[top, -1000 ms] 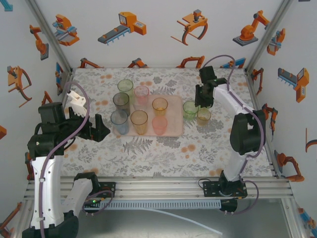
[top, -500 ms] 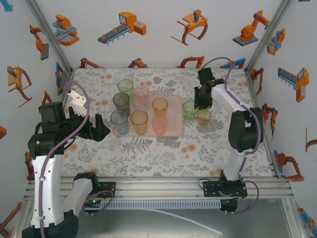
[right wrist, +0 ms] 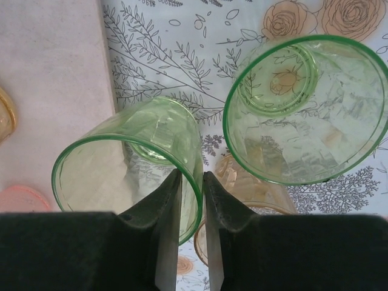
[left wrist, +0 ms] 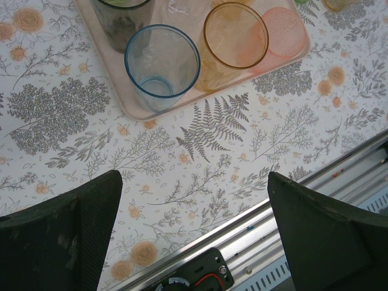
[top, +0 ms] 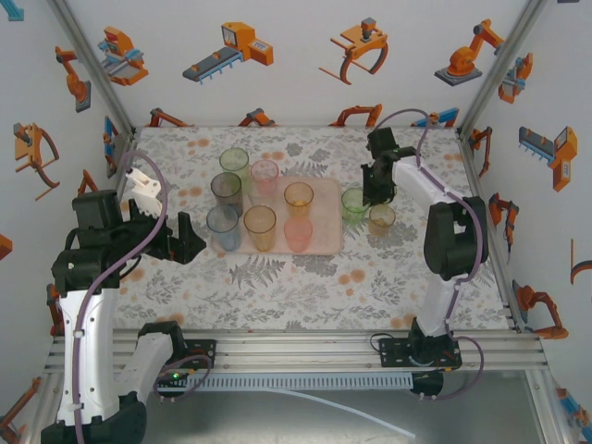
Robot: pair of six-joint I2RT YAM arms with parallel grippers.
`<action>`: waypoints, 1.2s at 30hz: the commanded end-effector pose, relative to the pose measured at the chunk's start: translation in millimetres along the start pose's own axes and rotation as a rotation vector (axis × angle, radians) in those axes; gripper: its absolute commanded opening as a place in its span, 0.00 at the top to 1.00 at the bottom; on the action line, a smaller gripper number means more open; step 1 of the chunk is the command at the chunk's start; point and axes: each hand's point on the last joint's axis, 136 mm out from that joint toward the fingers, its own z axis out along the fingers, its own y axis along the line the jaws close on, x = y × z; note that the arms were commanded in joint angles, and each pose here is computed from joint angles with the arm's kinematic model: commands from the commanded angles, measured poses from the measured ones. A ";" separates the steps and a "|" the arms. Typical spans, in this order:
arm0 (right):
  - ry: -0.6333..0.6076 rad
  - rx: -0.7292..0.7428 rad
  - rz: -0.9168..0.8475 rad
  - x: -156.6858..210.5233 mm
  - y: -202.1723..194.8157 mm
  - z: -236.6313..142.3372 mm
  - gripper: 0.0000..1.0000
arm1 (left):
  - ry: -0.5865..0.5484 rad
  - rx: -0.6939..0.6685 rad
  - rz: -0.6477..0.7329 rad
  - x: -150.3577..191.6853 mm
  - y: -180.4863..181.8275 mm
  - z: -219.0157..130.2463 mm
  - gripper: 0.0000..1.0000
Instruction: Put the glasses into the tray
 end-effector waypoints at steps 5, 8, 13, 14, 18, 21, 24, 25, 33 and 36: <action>-0.018 0.005 -0.014 -10.6 -0.6 -1.5 0.85 | -0.008 0.013 -0.019 -0.9 -0.8 1.1 0.03; -0.018 0.005 -0.017 -11.5 0.0 -2.4 0.88 | -0.006 0.014 -0.020 -0.8 -0.7 1.3 0.03; -0.019 0.001 -0.020 -12.0 1.2 -4.0 0.92 | -0.009 0.014 -0.017 -1.4 -1.2 0.8 0.03; -0.020 -0.001 -0.019 -12.5 1.8 -4.2 0.93 | -0.009 0.013 -0.018 -1.5 -0.9 0.7 0.03; -0.027 -0.007 -0.024 -14.5 4.9 -9.0 0.95 | -0.009 0.013 -0.018 -1.5 -1.0 0.6 0.03; -0.037 -0.010 -0.030 -17.7 7.6 -15.2 0.96 | -0.009 0.013 -0.019 -2.1 -0.6 0.8 0.03; -0.047 -0.016 -0.032 -21.2 9.8 -20.5 0.97 | -0.011 0.010 -0.016 -2.2 -0.8 0.2 0.03; -0.049 -0.019 -0.033 -21.8 11.1 -22.6 0.97 | -0.011 0.009 -0.017 -2.1 -0.4 0.2 0.03; -0.072 -0.029 -0.042 -27.8 16.3 -37.8 0.98 | -0.018 0.009 -0.014 -4.2 -1.3 -1.7 0.03; -0.080 -0.028 -0.044 -30.0 17.5 -43.3 0.98 | -0.021 0.008 -0.013 -4.3 -1.7 -2.4 0.03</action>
